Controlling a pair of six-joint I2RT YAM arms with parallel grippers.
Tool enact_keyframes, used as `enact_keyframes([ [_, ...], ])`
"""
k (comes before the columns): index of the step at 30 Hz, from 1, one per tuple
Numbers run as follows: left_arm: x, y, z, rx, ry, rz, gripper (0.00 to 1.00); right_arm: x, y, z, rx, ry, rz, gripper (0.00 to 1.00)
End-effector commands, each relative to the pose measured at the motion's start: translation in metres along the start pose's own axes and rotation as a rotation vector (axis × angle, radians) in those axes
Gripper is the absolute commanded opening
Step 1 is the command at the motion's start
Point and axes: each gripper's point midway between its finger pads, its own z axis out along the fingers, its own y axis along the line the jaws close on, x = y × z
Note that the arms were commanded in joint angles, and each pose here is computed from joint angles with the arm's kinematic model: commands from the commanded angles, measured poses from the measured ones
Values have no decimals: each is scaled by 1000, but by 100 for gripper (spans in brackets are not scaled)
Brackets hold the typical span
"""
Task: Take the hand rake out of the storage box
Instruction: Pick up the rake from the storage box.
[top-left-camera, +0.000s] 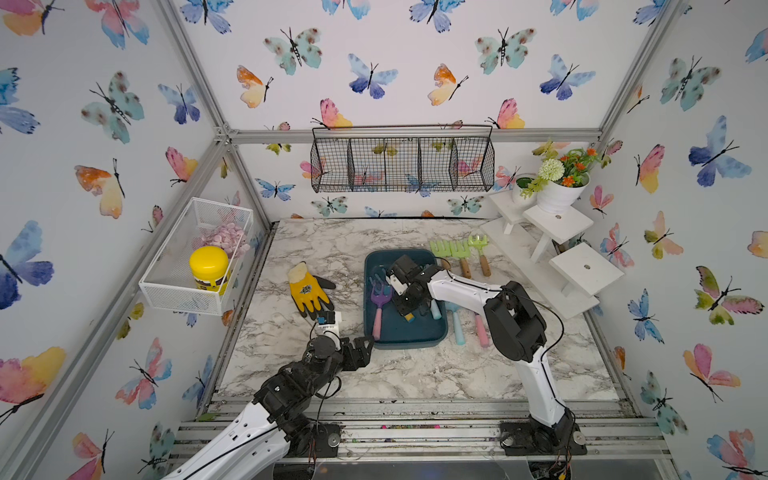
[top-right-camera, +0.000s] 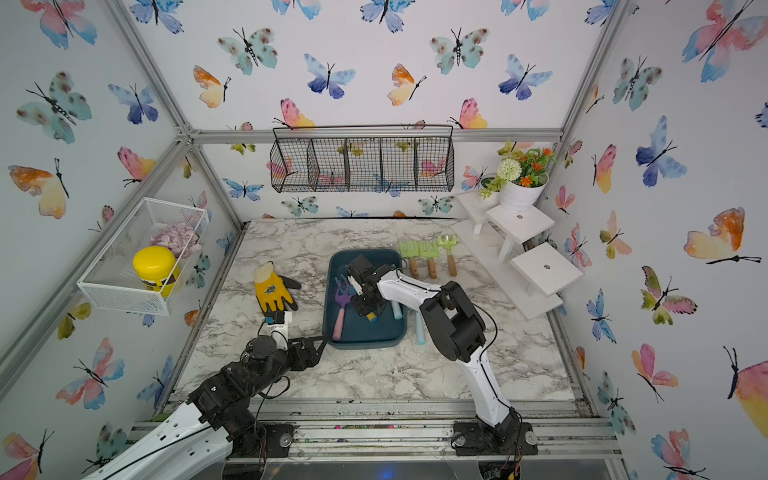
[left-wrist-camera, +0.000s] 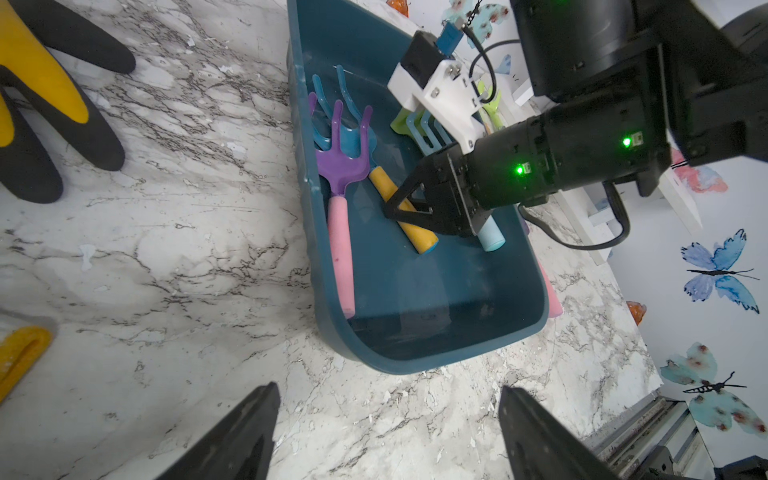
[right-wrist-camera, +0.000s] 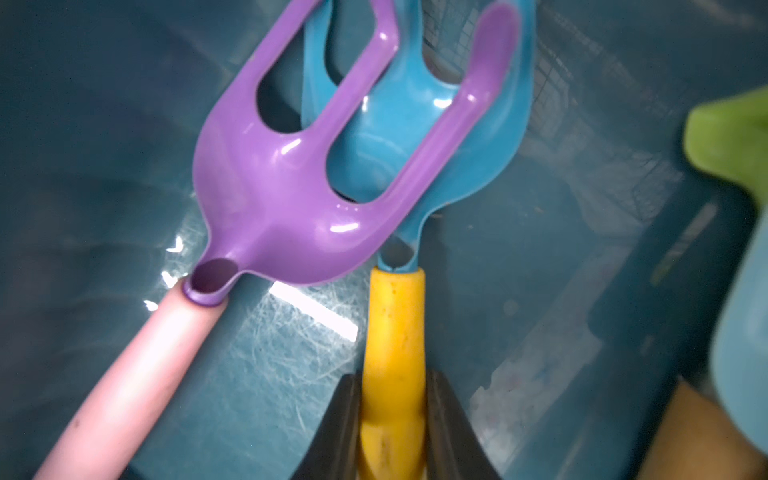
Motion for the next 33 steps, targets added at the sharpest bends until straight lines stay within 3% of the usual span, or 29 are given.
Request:
enact_keyframes([
  [1, -12, -4, -3, -4, -30, 12, 88, 24, -14, -5, 86, 62, -5, 18],
  [11, -16, -5, -9, -3, -44, 19, 88, -4, -33, -62, 202, -77, 5, 9],
  [18, -17, -6, -9, -2, -41, 20, 88, -15, -46, -100, 284, -178, 24, 8],
  [33, -24, -12, -14, 8, -50, 24, 88, -18, -47, -146, 276, -273, 61, 9],
])
